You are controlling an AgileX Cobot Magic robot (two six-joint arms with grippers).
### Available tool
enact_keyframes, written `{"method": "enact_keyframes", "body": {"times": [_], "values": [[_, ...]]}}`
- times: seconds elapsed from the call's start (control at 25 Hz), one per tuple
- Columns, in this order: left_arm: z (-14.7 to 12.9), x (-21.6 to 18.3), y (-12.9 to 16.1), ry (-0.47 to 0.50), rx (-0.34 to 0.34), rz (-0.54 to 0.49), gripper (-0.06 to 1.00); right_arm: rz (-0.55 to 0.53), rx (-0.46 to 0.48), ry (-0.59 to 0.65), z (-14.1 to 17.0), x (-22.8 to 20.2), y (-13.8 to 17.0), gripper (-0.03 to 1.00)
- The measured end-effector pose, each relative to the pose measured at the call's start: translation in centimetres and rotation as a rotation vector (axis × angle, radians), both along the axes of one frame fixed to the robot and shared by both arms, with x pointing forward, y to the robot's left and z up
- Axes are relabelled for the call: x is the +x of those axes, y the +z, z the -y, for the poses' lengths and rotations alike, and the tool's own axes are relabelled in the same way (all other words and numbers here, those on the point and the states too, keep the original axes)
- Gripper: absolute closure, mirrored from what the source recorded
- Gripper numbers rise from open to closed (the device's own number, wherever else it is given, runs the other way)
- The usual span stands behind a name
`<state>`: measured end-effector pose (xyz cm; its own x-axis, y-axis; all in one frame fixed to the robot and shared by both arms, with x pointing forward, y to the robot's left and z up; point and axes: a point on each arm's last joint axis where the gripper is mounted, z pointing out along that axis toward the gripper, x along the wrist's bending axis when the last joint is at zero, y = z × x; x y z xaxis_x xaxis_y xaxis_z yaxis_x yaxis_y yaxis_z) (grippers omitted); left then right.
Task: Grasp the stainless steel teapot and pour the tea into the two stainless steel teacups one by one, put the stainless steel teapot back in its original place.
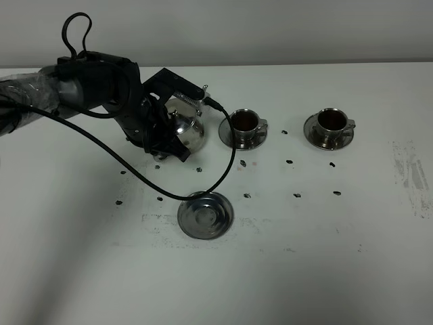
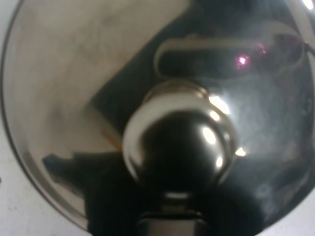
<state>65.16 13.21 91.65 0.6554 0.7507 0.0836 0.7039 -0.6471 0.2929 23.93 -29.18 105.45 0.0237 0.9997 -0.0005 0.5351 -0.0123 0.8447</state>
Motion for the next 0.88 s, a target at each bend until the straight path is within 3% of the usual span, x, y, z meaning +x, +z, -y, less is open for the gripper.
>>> {"method": "enact_keyframes", "body": {"times": [0.4,0.88], "values": [[3.1,-4.2,7.6,-0.163,0.002,0.072,0.77,0.000,0.000,0.000,0.0,0.0,0.0,0.55],[4.2,-10.9,6.8,-0.252,0.004,-0.041,0.77,0.000,0.000,0.000,0.0,0.0,0.0,0.55]]}}
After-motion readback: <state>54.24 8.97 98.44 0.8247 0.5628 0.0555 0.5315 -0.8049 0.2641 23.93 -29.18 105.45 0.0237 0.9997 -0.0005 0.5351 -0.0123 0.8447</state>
